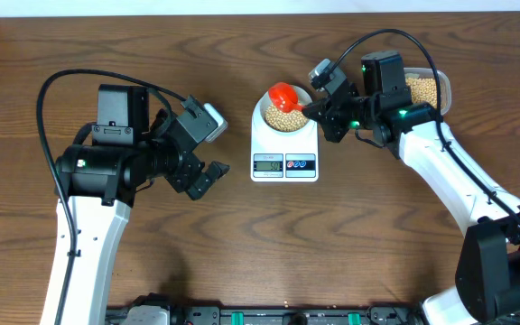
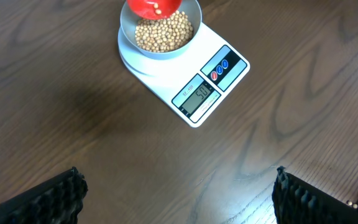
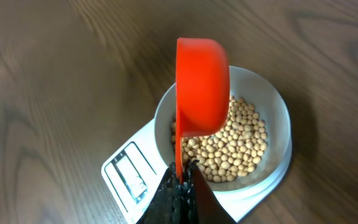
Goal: Scoop item into bowl and weigh 50g on scale
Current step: 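Move the empty scoop right with the right gripper over the soybean tub, then carry the scoop down and right, lowering it to the table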
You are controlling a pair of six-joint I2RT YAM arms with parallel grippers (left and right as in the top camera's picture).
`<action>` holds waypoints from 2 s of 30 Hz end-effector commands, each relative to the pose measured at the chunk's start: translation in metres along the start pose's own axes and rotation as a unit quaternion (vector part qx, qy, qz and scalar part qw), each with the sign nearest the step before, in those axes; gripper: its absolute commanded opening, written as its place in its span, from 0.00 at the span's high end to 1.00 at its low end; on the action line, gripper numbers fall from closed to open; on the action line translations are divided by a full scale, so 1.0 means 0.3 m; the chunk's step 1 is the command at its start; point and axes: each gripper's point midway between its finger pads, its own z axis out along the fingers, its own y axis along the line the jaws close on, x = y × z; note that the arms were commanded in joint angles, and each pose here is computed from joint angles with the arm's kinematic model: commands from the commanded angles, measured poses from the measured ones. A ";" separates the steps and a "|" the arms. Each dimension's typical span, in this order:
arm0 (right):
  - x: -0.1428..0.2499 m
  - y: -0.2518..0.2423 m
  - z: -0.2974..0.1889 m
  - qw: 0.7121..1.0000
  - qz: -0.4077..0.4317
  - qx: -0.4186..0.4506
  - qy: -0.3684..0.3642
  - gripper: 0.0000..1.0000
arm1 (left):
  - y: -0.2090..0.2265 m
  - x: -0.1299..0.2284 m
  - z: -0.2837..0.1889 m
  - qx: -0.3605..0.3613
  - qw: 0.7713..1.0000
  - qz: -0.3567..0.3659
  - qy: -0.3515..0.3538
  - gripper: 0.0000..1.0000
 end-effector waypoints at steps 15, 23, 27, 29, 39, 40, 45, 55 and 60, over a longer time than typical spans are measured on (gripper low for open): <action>-0.083 -0.103 -0.205 0.995 0.062 -0.007 -0.073 0.99 | -0.002 -0.021 -0.020 -0.001 1.000 0.008 -0.013 0.02; 0.046 -0.344 -0.479 0.977 0.082 0.195 -0.025 0.99 | -0.002 -0.021 -0.020 -0.001 1.000 0.008 -0.013 0.02; 0.156 -0.457 -0.585 0.946 0.065 0.312 0.054 0.99 | -0.002 -0.021 -0.020 -0.001 1.000 0.008 -0.013 0.02; 0.195 -0.483 -0.608 0.933 0.050 0.344 0.091 0.99 | -0.002 -0.021 -0.020 -0.001 1.000 0.008 -0.013 0.02; 0.237 -0.523 -0.653 0.908 0.046 0.395 0.132 0.99 | -0.002 -0.021 -0.020 -0.001 1.000 0.008 -0.013 0.02; 0.240 -0.527 -0.658 0.905 0.047 0.400 0.135 0.99 | -0.002 -0.021 -0.020 -0.001 1.000 0.008 -0.013 0.02; 0.240 -0.547 -0.681 0.894 0.045 0.422 0.140 0.98 | -0.002 -0.021 -0.020 -0.001 1.000 0.008 -0.013 0.02; 0.199 -0.554 -0.675 0.889 0.028 0.439 0.129 0.95 | -0.002 -0.021 -0.020 -0.001 1.000 0.008 -0.013 0.02; 0.159 -0.522 -0.627 0.896 0.008 0.428 0.122 0.93 | -0.002 -0.021 -0.020 -0.001 1.000 0.008 -0.013 0.02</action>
